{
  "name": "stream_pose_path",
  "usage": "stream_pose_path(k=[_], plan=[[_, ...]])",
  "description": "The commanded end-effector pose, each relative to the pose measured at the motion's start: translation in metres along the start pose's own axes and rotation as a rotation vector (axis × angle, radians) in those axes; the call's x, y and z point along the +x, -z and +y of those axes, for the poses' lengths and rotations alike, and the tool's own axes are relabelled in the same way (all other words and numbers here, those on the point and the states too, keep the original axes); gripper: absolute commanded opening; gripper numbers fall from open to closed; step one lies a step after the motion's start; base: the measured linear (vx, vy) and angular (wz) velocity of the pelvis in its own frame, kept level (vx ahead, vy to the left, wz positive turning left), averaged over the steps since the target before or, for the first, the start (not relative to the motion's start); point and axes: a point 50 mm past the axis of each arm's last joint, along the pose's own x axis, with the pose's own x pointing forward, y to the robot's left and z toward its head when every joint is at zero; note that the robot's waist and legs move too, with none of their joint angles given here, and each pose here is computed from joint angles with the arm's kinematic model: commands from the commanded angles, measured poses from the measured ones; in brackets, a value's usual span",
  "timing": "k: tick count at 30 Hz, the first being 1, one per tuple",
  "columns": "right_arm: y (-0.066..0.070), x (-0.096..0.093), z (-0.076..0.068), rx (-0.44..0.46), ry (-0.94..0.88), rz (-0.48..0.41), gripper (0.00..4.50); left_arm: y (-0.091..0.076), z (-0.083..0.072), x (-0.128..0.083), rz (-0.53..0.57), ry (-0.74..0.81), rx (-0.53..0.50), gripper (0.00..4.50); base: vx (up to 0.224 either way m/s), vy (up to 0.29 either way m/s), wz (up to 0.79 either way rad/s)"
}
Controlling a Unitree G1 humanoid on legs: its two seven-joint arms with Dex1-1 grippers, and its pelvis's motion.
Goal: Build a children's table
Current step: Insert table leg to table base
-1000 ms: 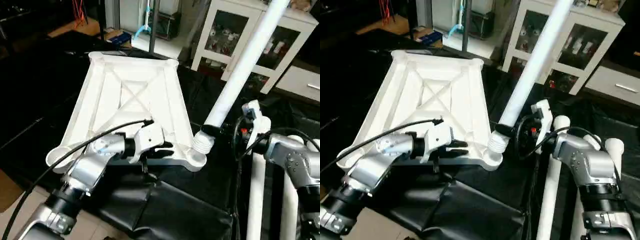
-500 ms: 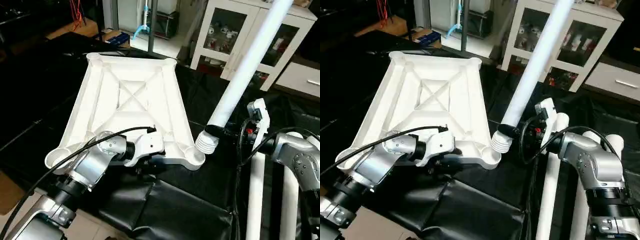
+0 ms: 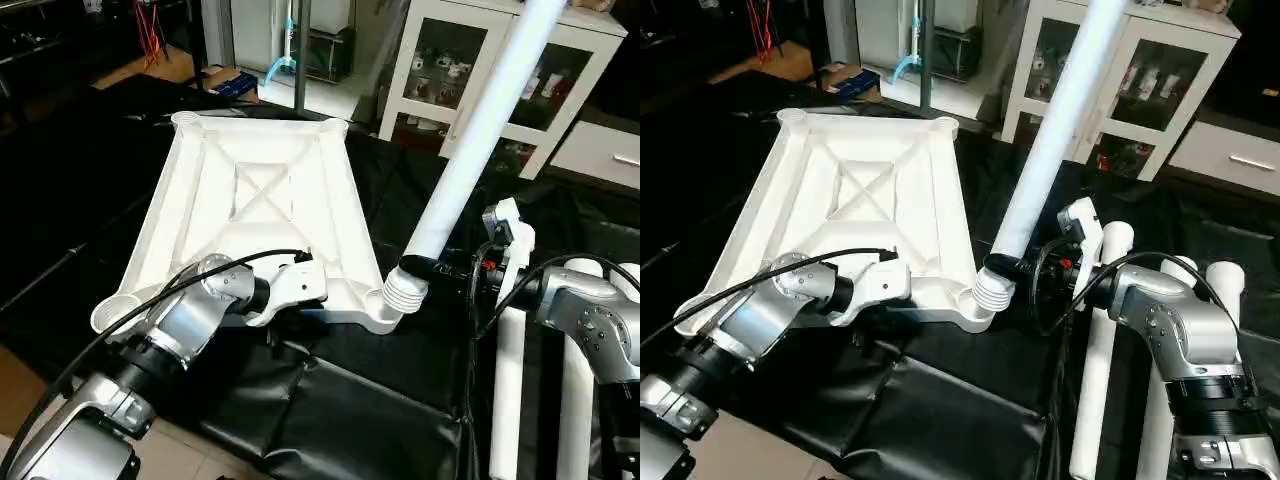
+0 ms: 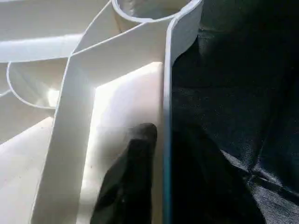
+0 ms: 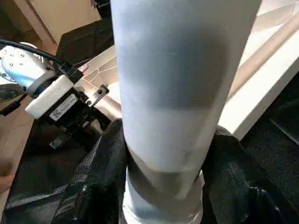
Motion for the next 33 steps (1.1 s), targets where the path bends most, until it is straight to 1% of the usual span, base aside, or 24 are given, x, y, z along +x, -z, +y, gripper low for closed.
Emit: stream_pose_path(k=[1, 5, 7, 8, 10, 12, 13, 15, 18, 19, 22, 23, 25, 28, 33], plan=[[-0.006, 0.002, 0.002, -0.032, -0.022, -0.003, 1.86, 0.010, -0.003, 0.001, 0.047, 0.038, -0.031, 0.77, 0.000, 0.000, 0.00], [-0.007, 0.003, 0.001, -0.035, -0.023, -0.008, 1.86, 0.009, -0.003, 0.001, 0.048, 0.060, -0.023, 0.65, 0.000, 0.000, 0.00], [-0.007, 0.005, 0.002, -0.034, -0.025, -0.017, 1.86, 0.009, -0.002, -0.001, 0.057, 0.078, -0.016, 0.34, 0.000, 0.000, 0.00], [-0.007, 0.006, 0.002, -0.033, -0.026, -0.017, 1.86, 0.009, -0.003, -0.001, 0.058, 0.081, -0.016, 0.31, 0.000, 0.000, 0.00], [-0.005, 0.008, 0.003, -0.030, -0.035, -0.010, 1.86, 0.009, -0.002, -0.002, 0.062, 0.091, -0.013, 0.26, 0.000, 0.000, 0.00], [0.004, 0.011, 0.005, -0.012, -0.054, 0.020, 1.86, 0.009, -0.002, -0.001, 0.059, 0.097, -0.009, 0.05, 0.000, 0.000, 0.00], [0.005, 0.012, 0.005, -0.011, -0.054, 0.023, 1.86, 0.009, -0.002, -0.001, 0.058, 0.097, -0.009, 0.00, 0.000, 0.000, 0.00], [0.009, 0.012, 0.002, 0.003, -0.038, 0.035, 1.86, 0.008, -0.003, 0.000, 0.049, 0.102, -0.012, 0.00, 0.000, 0.000, 0.00], [0.011, 0.012, 0.000, 0.015, -0.030, 0.041, 1.86, 0.007, -0.003, 0.001, 0.044, 0.107, -0.013, 0.00, 0.000, 0.000, 0.00], [0.015, 0.012, -0.001, 0.016, -0.024, 0.061, 1.86, 0.006, -0.003, 0.001, 0.040, 0.109, -0.012, 0.00, 0.000, 0.000, 0.00], [0.020, 0.014, -0.003, -0.009, -0.005, 0.088, 1.86, 0.004, -0.003, 0.001, 0.027, 0.116, -0.015, 0.00, 0.000, 0.000, 0.00], [0.020, 0.017, -0.005, -0.024, 0.021, 0.071, 1.86, 0.005, -0.003, 0.001, 0.025, 0.120, -0.014, 0.00, 0.000, 0.000, 0.00], [0.019, 0.022, -0.009, -0.012, 0.050, 0.037, 1.86, 0.006, -0.004, 0.001, 0.028, 0.123, -0.012, 0.00, 0.000, 0.000, 0.00], [0.022, 0.027, -0.010, 0.007, 0.037, 0.044, 1.86, 0.005, -0.005, 0.001, 0.025, 0.132, -0.011, 0.00, 0.000, 0.000, 0.00], [0.024, 0.031, -0.010, 0.010, 0.021, 0.066, 1.86, 0.005, -0.005, 0.001, 0.023, 0.135, -0.012, 0.00, 0.000, 0.000, 0.00]])
